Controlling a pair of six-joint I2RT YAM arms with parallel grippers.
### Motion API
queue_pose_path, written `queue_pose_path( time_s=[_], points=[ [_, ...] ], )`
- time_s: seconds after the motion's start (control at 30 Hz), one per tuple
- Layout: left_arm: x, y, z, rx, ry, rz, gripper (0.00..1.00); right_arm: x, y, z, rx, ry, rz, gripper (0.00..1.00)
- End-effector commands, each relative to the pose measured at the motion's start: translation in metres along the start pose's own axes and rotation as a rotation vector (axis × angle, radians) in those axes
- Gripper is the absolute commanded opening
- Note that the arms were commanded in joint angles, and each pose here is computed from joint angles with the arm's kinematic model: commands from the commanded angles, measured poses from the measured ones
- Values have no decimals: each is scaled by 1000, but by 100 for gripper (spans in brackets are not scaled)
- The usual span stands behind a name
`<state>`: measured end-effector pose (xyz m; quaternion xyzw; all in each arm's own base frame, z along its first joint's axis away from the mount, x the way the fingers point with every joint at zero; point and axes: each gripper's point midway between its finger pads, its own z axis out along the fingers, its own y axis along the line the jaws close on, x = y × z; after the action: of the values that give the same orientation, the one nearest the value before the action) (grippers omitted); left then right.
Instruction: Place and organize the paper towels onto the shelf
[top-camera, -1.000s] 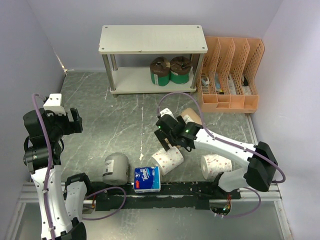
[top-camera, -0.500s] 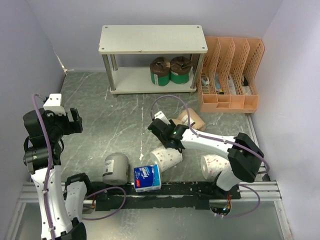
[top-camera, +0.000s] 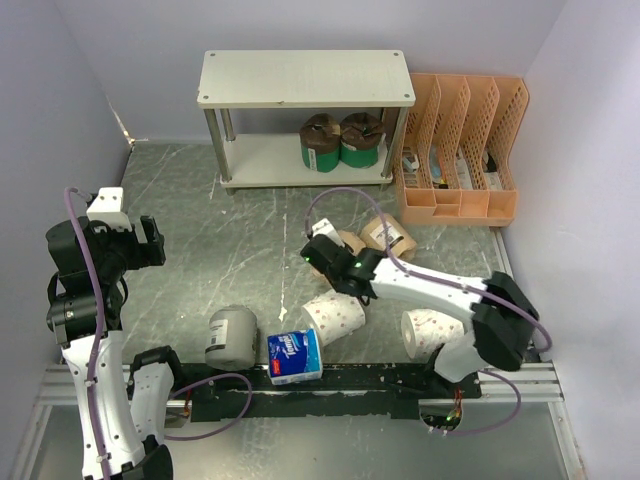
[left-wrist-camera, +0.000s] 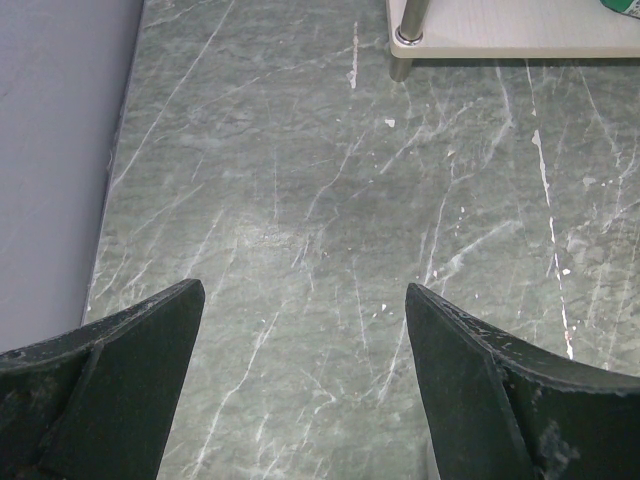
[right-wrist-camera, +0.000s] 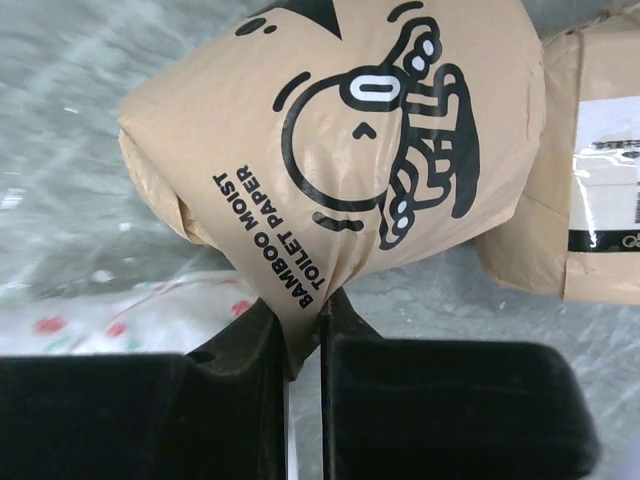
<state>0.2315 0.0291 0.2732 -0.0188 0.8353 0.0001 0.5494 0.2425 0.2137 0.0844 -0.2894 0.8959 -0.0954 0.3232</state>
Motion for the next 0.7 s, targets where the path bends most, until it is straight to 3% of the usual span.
queue_pose_path(
  time_s=[0.0,0.1,0.2,0.37,0.5,0.67],
  points=[
    [-6,1,-2,-6,-22,2,94,-75,7,-62,-216,-311,240,0],
    [-6,2,-2,-9,-22,0,94,-115,5,-110,-381,-562,413,0],
    [-7,2,-3,-12,-23,0,94,-140,-2,-140,-476,-716,557,0],
    [-7,2,-3,-12,-24,0,94,-172,7,-146,-661,-809,730,0],
    [-7,2,-3,-16,-27,0,93,-200,7,-141,-950,-860,969,0],
    [-7,2,-3,-12,-26,0,94,-261,-20,-148,-1257,-1041,1162,0]
  ],
)
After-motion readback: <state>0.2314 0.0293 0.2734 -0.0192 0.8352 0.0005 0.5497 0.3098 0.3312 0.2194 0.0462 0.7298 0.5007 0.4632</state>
